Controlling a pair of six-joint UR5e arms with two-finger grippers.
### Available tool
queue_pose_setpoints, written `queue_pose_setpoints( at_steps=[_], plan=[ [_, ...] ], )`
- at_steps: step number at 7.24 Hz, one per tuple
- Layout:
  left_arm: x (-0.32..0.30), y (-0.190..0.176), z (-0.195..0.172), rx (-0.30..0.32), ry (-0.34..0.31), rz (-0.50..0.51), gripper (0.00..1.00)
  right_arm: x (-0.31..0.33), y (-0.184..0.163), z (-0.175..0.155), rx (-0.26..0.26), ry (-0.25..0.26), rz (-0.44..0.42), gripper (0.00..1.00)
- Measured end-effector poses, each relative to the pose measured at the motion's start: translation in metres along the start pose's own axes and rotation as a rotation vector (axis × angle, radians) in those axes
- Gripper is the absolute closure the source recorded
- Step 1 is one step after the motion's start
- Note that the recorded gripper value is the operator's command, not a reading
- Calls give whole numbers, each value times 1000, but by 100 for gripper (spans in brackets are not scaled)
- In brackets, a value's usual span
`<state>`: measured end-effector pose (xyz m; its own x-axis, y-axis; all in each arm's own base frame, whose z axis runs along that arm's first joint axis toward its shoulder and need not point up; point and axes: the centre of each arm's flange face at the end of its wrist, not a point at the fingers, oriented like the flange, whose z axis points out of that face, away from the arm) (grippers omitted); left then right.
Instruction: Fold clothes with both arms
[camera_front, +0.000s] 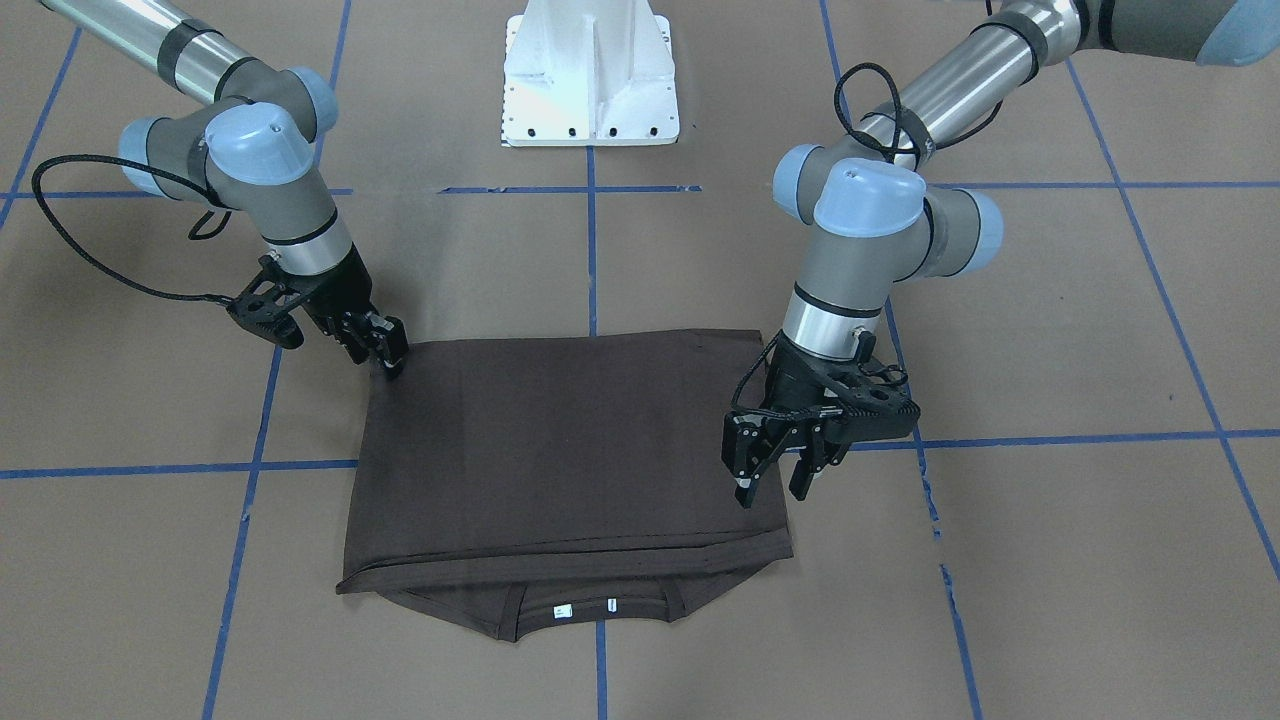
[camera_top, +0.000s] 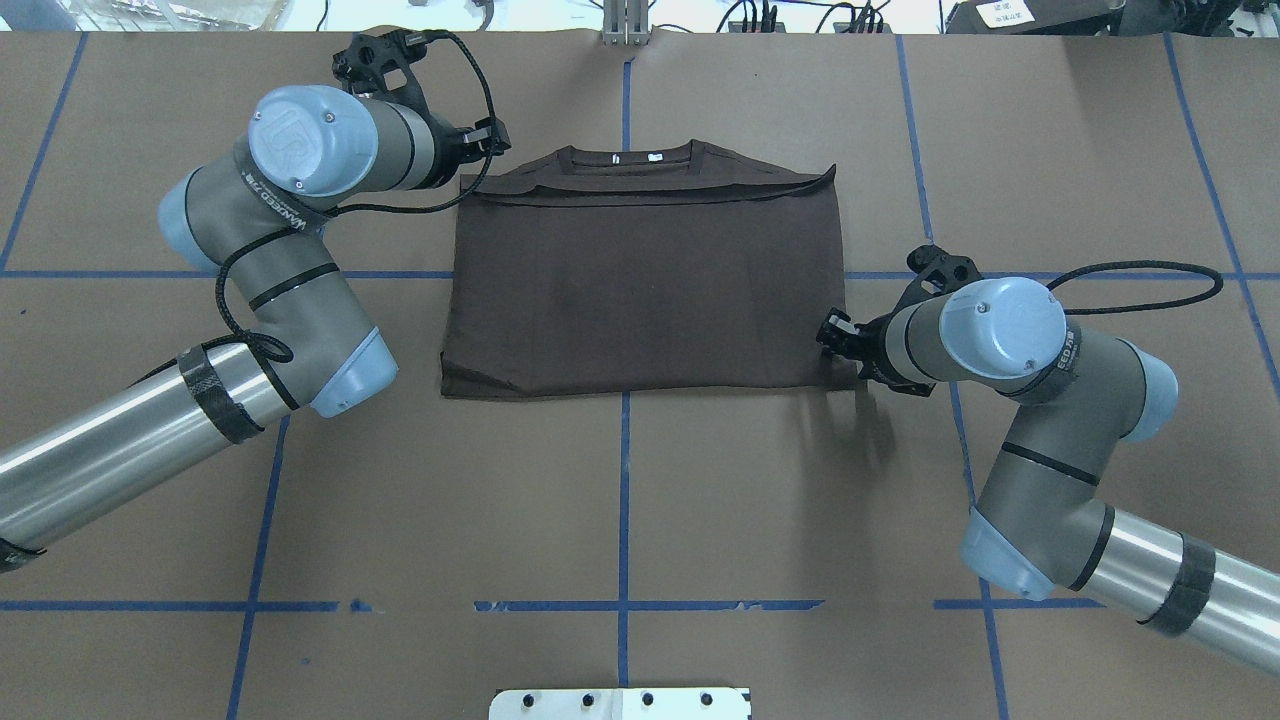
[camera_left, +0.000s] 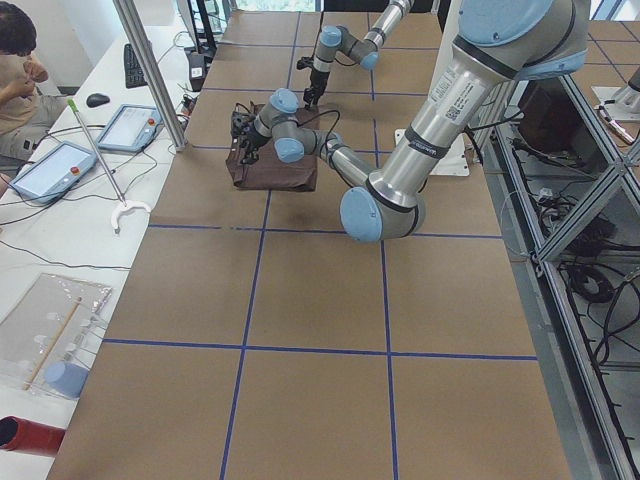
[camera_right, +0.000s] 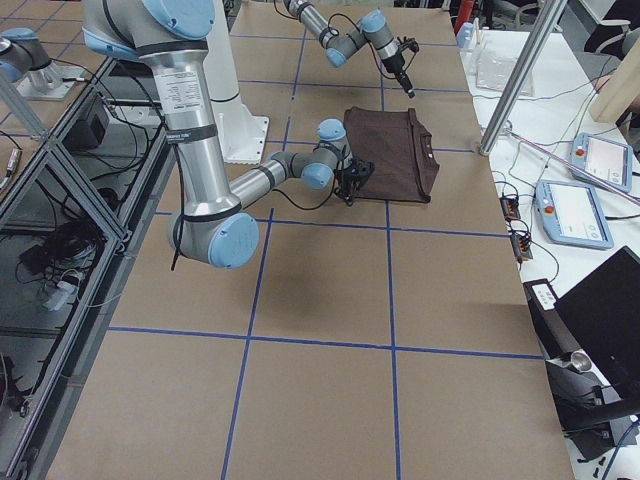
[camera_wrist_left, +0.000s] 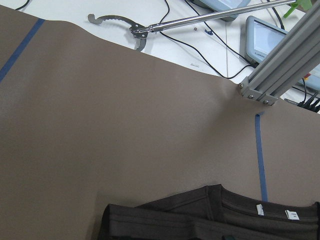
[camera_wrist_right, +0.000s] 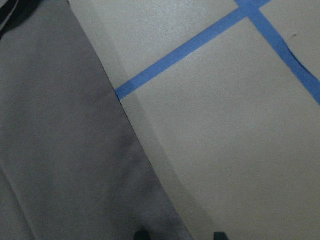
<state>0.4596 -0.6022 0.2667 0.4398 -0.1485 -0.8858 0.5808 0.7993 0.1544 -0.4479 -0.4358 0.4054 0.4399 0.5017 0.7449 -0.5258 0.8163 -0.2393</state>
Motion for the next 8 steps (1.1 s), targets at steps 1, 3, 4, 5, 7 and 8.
queue_pose_setpoints(
  at_steps=[1,3,4,5,7,8],
  plan=[
    [-1,1,1,-1,-1,-5,31,2,1,-2,-3,-1,-1,100],
    [-1,2,1,-2,-1,-8,31,1,3,-8,-10,-9,-3,100],
    [0,2,0,-2,1,-8,31,1,4,-14,-18,-18,-4,100],
    [2,1,-1,-2,6,-9,31,8,8,-35,-46,-36,-8,100],
    [17,0,-16,-3,45,-12,31,48,28,-109,-179,-63,-15,100],
    [29,1,-35,-30,89,-21,31,68,48,-141,-279,-52,-9,100]
  ],
)
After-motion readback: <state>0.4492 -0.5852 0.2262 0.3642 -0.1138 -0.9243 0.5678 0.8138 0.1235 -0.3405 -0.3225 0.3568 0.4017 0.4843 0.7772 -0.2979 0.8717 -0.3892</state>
